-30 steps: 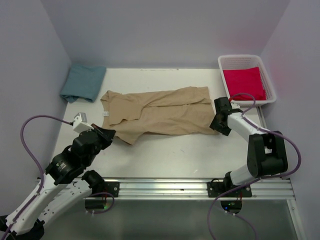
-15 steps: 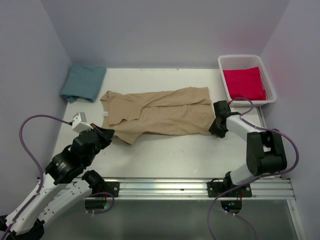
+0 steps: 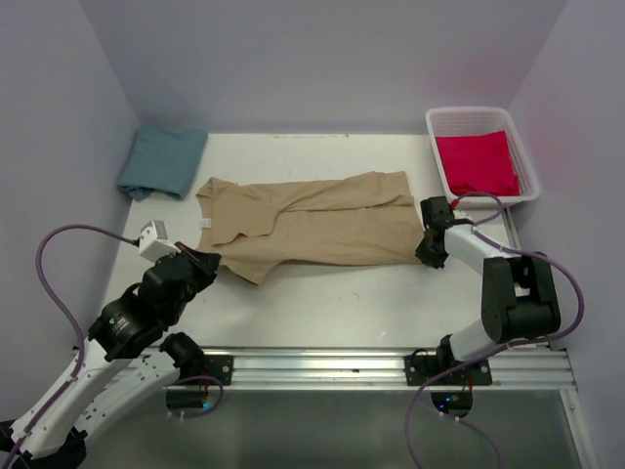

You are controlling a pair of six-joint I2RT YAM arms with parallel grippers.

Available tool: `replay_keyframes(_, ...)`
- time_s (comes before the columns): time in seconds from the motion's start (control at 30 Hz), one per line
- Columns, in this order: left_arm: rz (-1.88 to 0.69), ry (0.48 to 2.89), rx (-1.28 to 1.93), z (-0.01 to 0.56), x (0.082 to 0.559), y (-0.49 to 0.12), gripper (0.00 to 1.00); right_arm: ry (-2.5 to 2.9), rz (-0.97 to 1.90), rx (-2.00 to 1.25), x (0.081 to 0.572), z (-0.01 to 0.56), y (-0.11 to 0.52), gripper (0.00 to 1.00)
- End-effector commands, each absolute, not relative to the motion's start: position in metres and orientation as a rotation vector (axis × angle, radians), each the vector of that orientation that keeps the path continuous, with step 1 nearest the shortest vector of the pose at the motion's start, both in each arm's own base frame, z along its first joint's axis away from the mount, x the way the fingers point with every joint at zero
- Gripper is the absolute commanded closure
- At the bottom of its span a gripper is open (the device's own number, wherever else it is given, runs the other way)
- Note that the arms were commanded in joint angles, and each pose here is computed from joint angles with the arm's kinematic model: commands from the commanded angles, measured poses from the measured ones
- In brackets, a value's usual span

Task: Fold and stack the t-shirts
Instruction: Grap the side of the flattened tshirt closest away from the robot with both arms

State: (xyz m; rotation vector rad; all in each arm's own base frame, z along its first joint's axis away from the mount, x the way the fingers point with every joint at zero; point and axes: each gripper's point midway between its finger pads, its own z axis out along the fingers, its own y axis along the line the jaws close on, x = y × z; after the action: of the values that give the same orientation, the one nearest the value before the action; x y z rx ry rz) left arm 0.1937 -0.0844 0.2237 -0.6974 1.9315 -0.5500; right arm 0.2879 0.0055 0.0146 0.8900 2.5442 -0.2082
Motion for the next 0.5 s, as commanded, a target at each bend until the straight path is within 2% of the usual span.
replay_keyframes(0.0, -0.514, 1.877, -0.71, 0.239, 0.195, -0.073, 1.0, 2.546, -0.286, 0.925, 0.278, 0.006, -0.006, 0.81)
replay_keyframes(0.07, -0.506, 1.879, -0.709, 0.238, 0.195, -0.072, 1.0, 2.553, -0.268, 0.924, 0.278, 0.004, -0.004, 0.96)
replay_keyframes(0.1, -0.509, 1.875, -0.71, 0.24, 0.194, -0.071, 1.0, 2.556, -0.257, 0.92, 0.278, 0.004, -0.002, 1.0)
replay_keyframes(0.27, -0.493, 1.861, -0.711, 0.247, 0.192, -0.065, 1.0, 2.538, -0.162, 0.895, 0.277, 0.017, 0.006, 1.0)
replay_keyframes(0.47, -0.442, 1.84, -0.713, 0.258, 0.188, -0.052, 1.0, 2.48, -0.113, 0.827, 0.258, 0.059, 0.004, 1.0)
